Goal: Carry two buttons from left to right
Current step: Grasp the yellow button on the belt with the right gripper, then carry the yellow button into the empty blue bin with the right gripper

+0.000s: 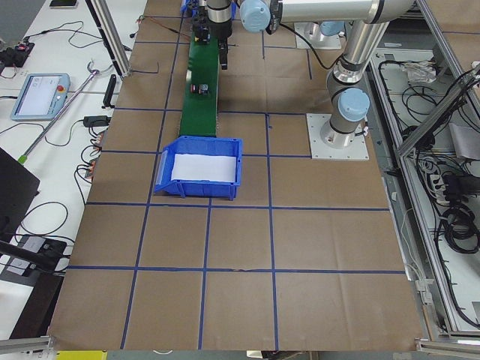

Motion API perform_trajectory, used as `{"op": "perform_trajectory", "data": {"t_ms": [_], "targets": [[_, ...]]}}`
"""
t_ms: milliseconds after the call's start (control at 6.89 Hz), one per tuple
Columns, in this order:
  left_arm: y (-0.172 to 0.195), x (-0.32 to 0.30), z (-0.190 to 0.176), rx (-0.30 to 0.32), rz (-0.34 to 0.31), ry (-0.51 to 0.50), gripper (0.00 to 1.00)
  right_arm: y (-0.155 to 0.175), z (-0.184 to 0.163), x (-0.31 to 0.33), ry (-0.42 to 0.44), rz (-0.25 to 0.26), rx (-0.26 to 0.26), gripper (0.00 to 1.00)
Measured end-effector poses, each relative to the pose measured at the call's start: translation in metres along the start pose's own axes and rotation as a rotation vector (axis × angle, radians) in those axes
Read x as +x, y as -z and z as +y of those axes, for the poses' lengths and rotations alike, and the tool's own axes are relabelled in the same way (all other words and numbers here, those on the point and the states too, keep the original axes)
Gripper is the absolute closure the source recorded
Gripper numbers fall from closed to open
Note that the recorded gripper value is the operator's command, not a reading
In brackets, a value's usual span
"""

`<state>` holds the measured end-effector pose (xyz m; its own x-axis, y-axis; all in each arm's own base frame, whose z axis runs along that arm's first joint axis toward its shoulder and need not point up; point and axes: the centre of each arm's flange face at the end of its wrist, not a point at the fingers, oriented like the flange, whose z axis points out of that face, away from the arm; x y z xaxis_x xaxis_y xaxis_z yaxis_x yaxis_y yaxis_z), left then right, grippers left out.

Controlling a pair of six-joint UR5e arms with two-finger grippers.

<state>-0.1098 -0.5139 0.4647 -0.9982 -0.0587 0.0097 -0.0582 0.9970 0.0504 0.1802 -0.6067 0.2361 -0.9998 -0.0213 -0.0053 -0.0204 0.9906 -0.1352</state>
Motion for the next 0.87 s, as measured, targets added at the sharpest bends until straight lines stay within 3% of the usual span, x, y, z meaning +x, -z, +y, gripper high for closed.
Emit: {"op": "perform_trajectory", "data": {"t_ms": [435, 870], "targets": [[-0.001, 0.0, 0.0, -0.002, 0.001, 0.0, 0.0, 0.025, 0.0, 0.005, 0.006, 0.007, 0.005, 0.94], [-0.001, 0.0, 0.0, -0.002, 0.002, 0.001, 0.0, 0.131, 0.015, 0.074, -0.09, 0.024, 0.042, 0.94]]}}
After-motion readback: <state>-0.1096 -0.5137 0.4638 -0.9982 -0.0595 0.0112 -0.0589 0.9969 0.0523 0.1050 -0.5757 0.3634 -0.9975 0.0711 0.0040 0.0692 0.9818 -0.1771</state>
